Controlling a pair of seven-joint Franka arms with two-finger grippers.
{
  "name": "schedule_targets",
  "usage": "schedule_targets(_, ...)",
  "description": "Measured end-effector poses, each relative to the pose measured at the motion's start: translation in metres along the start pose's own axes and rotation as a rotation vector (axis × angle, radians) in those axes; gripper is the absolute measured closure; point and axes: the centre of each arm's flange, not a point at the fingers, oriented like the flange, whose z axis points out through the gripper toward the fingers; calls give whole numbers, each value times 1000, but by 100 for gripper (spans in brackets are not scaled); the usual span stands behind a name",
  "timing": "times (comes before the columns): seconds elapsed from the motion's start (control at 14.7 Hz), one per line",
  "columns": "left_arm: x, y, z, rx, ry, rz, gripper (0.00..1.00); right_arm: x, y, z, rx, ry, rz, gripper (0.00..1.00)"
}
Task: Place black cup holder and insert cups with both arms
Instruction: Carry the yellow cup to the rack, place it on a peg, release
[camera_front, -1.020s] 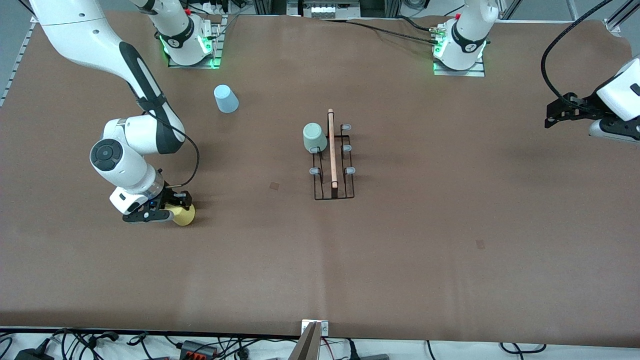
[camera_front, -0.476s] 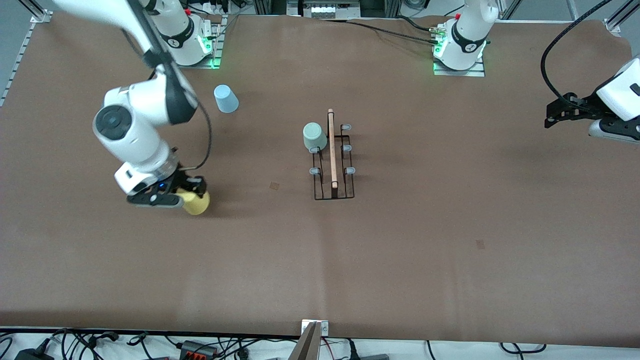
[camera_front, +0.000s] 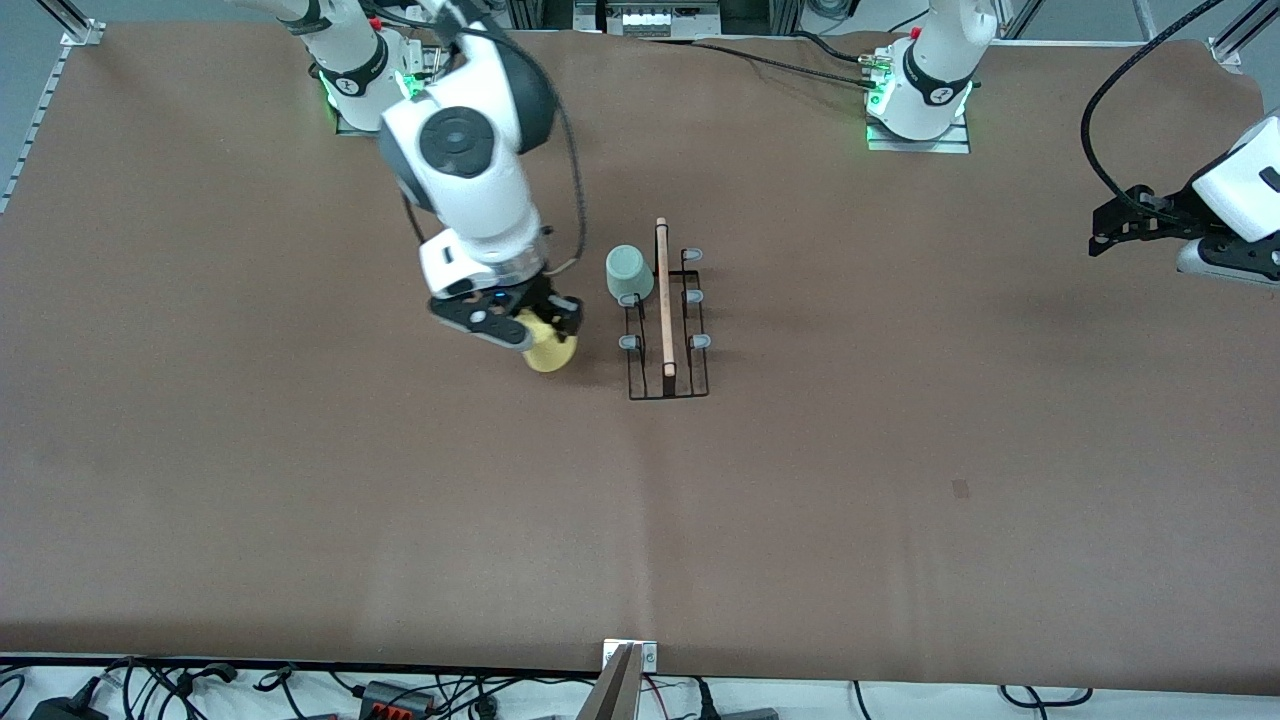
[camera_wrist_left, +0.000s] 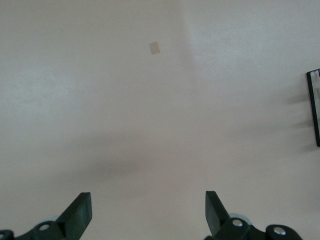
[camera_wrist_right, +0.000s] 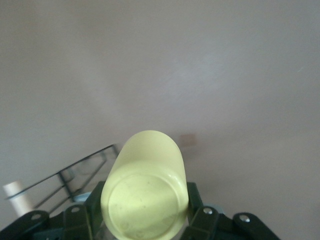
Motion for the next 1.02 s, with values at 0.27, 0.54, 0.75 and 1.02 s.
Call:
schedule_targets(0.27, 0, 0, 0, 0, 0, 0, 0, -13, -35, 21, 3, -8, 62, 33)
schedule_targets(0.54, 0, 0, 0, 0, 0, 0, 0, -20, -48, 14, 24, -2, 68, 33)
schedule_targets(0.75, 0, 0, 0, 0, 0, 0, 0, -33, -55, 15, 33, -3, 54, 33)
schedule_targets(1.02, 0, 0, 0, 0, 0, 0, 0, -56, -65, 43, 27, -14, 31, 33)
